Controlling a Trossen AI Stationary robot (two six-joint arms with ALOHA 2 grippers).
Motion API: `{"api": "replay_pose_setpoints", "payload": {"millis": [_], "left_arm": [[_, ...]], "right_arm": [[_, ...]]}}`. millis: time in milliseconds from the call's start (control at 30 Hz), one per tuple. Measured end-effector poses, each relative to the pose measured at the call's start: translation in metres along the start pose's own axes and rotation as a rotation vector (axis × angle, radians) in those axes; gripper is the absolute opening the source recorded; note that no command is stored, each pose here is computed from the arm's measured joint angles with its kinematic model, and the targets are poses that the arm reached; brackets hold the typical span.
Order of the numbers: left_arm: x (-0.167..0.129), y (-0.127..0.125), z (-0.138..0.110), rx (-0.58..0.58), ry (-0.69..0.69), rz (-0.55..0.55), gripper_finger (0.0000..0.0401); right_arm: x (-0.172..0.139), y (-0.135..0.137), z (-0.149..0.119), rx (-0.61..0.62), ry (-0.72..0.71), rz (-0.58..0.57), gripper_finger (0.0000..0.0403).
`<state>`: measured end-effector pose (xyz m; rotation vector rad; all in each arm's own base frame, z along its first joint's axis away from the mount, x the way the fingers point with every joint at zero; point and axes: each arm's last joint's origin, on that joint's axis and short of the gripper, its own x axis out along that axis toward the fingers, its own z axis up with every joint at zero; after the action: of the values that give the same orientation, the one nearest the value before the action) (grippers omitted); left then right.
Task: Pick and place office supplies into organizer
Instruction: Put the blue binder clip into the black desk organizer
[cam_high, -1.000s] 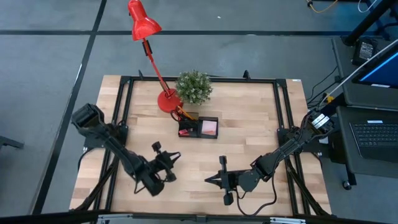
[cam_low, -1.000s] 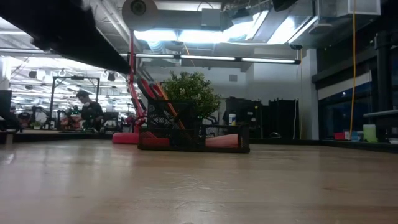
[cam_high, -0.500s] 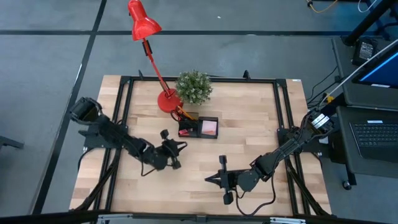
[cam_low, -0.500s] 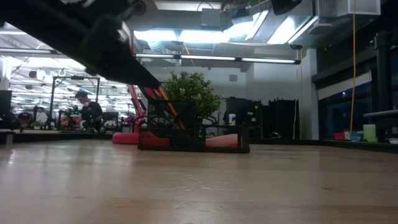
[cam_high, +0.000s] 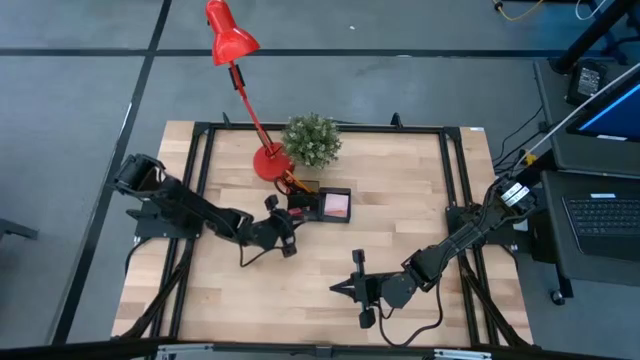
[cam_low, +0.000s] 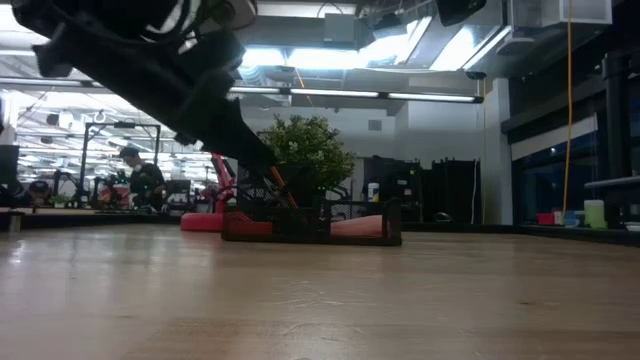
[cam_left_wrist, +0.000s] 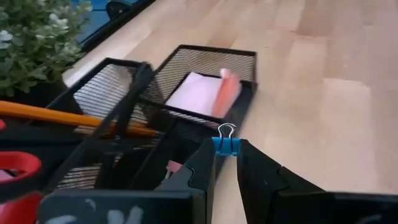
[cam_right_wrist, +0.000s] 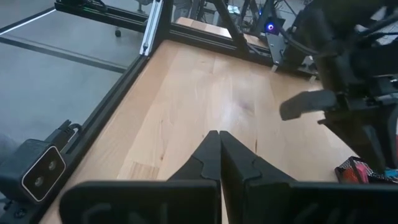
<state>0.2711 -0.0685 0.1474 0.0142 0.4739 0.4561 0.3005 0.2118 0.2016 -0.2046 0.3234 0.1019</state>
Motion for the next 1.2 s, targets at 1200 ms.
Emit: {"api": "replay_pose_setpoints", "payload": {"millis": [1200], "left_arm": [[0.015,0.022,-0.003,0.035,0.093,0.057,0.0047]], "right_arm": [[0.0,0.0,0.0,-0.003,0.003,0.0,0.0]]}}
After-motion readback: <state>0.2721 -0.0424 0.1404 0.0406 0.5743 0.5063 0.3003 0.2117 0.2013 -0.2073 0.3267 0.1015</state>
